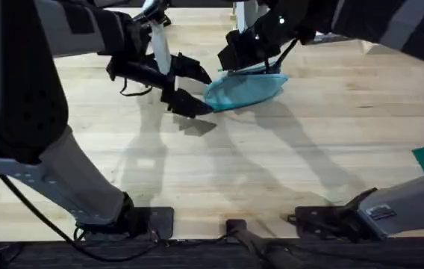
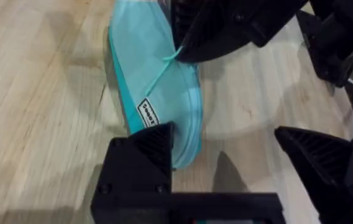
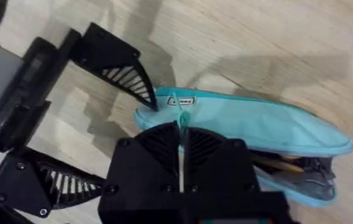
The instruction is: Unzip the bag, pick up the pens from the table one at a time and place them inside, then zip the bag closed.
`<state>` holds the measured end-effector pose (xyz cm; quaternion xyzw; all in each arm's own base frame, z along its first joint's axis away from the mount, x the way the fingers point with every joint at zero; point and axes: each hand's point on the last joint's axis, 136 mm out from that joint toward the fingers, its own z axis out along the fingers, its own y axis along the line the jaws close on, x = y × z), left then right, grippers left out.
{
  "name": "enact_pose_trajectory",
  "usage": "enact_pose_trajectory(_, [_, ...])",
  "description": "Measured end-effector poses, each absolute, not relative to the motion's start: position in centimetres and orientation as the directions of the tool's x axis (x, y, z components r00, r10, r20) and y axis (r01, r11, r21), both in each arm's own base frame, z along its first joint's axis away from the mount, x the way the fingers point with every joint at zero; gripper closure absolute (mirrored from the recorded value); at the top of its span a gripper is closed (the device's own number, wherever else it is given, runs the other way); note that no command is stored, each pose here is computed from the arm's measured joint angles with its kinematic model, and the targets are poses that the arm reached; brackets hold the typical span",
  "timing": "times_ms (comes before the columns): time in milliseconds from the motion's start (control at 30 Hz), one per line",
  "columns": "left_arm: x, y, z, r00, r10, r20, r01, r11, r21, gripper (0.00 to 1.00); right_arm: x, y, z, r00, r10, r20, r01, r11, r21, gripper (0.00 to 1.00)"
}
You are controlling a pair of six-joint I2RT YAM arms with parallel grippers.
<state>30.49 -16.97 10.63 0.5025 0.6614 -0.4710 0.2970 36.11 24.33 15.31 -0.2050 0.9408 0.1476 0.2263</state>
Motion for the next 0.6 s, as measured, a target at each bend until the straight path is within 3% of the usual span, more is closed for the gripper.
enact_pose_trajectory(100, [30.7, -17.2, 10.6, -0.301, 0.377, -0.876, 0.95, 0.043, -0.308, 0.015, 36.1, 24.3, 15.3, -0.814, -0.319, -0.486, -0.453, 0.872, 0.185, 0.969])
enact_pose_trajectory(133, [30.8, -17.3, 10.7, -0.297, 0.373, -0.879, 0.952, 0.043, -0.303, 0.103, 36.1, 24.3, 15.3, -0.814, -0.319, -0.486, -0.453, 0.872, 0.185, 0.969])
enact_pose_trajectory(300, [31.2, -17.2, 10.7, -0.274, 0.371, -0.888, 0.96, 0.043, -0.278, 0.879, 36.1, 24.3, 15.3, -0.815, -0.319, -0.484, -0.452, 0.872, 0.186, 0.969])
enact_pose_trajectory(367, [31.2, -17.2, 10.6, -0.272, 0.371, -0.888, 0.96, 0.042, -0.277, 0.949, 36.0, 24.4, 15.3, -0.814, -0.32, -0.485, -0.454, 0.871, 0.186, 0.969])
enact_pose_trajectory(600, [31.6, -17.2, 10.6, -0.299, 0.371, -0.879, 0.953, 0.063, -0.297, 0.957, 36.2, 24.2, 15.3, -0.816, -0.316, -0.485, -0.45, 0.873, 0.187, 0.969])
